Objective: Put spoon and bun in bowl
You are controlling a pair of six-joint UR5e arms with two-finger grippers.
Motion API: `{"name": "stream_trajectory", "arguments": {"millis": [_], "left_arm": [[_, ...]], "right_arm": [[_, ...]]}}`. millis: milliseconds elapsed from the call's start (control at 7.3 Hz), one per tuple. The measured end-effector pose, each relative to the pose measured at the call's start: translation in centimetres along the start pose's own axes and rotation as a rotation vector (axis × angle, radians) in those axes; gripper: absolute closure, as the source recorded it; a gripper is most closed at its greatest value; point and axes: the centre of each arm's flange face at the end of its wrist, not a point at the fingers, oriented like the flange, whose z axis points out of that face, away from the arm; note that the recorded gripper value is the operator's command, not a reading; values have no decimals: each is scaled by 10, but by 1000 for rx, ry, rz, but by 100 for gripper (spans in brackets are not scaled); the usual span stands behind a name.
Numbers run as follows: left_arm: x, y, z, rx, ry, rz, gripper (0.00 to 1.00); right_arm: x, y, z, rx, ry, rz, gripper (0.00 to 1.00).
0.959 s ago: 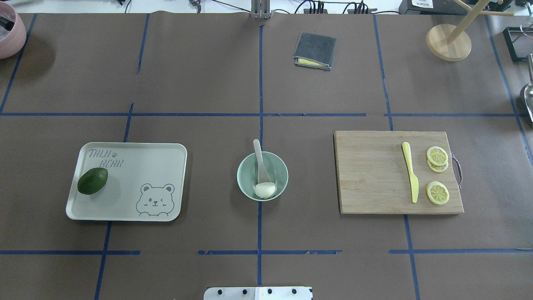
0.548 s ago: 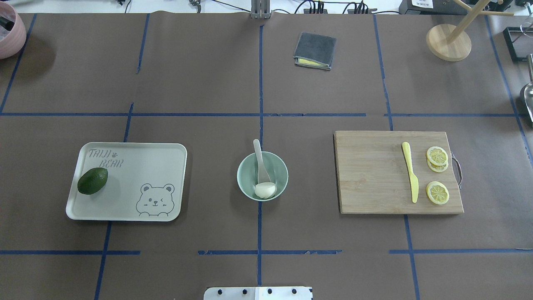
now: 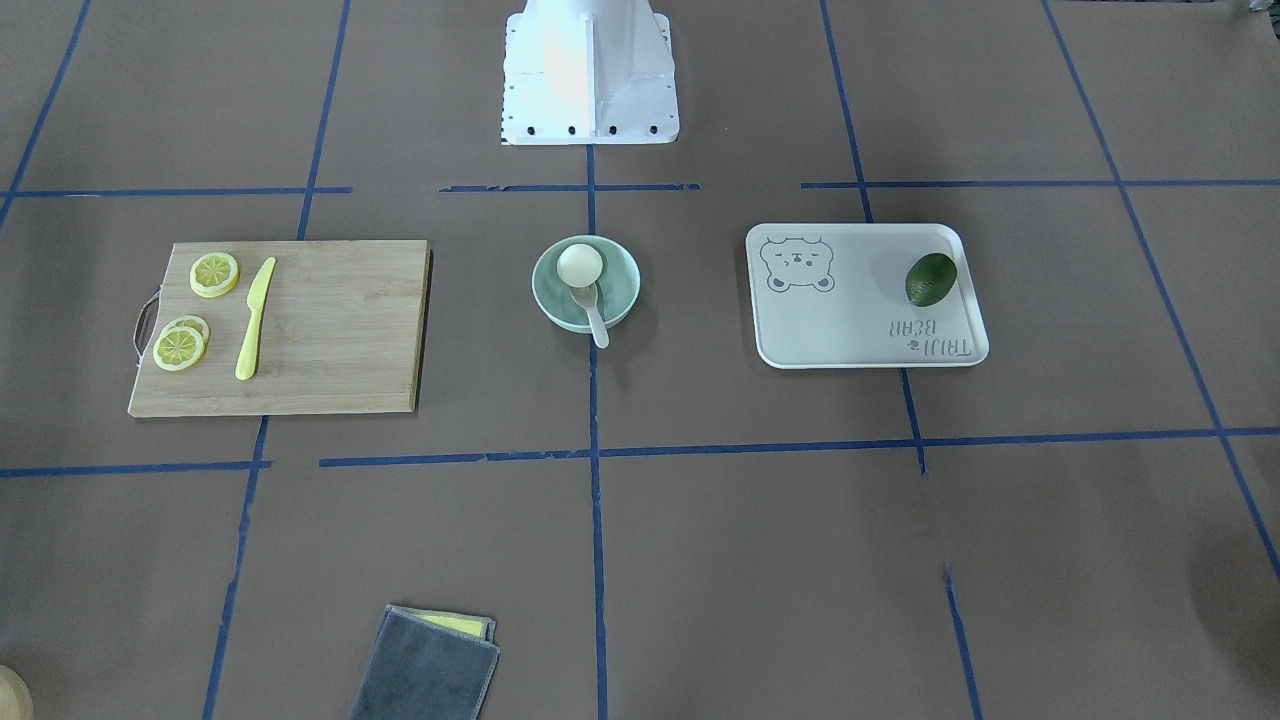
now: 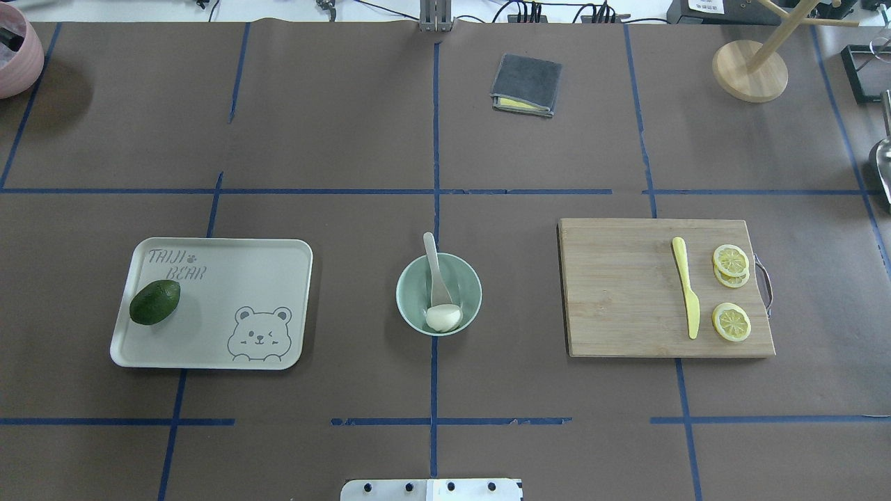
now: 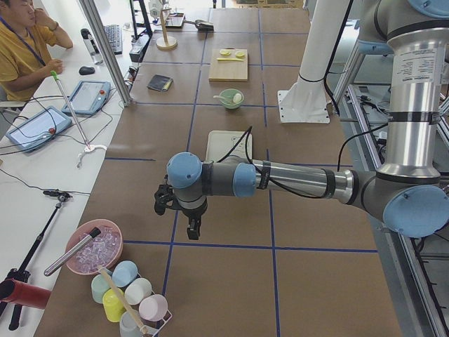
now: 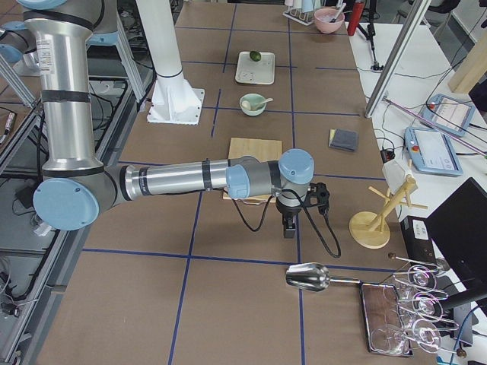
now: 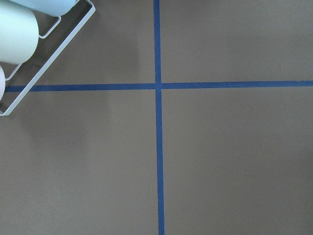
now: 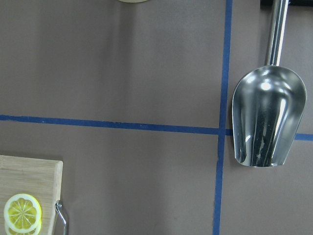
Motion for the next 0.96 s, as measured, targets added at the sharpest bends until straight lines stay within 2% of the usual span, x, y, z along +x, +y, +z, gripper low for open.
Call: {"name": "stream_trajectory", "arguments": {"millis": [274, 548, 959], "left_arm": [[-1, -1, 1, 9, 0, 10, 0], [-2, -2, 1, 23, -1, 24, 0], [-2, -2, 2, 27, -2, 28, 0]], "right_arm": [[3, -2, 5, -11, -3, -8, 0], [19, 0, 17, -37, 0, -74, 0], [43, 7, 18, -59, 11, -170, 0]]}}
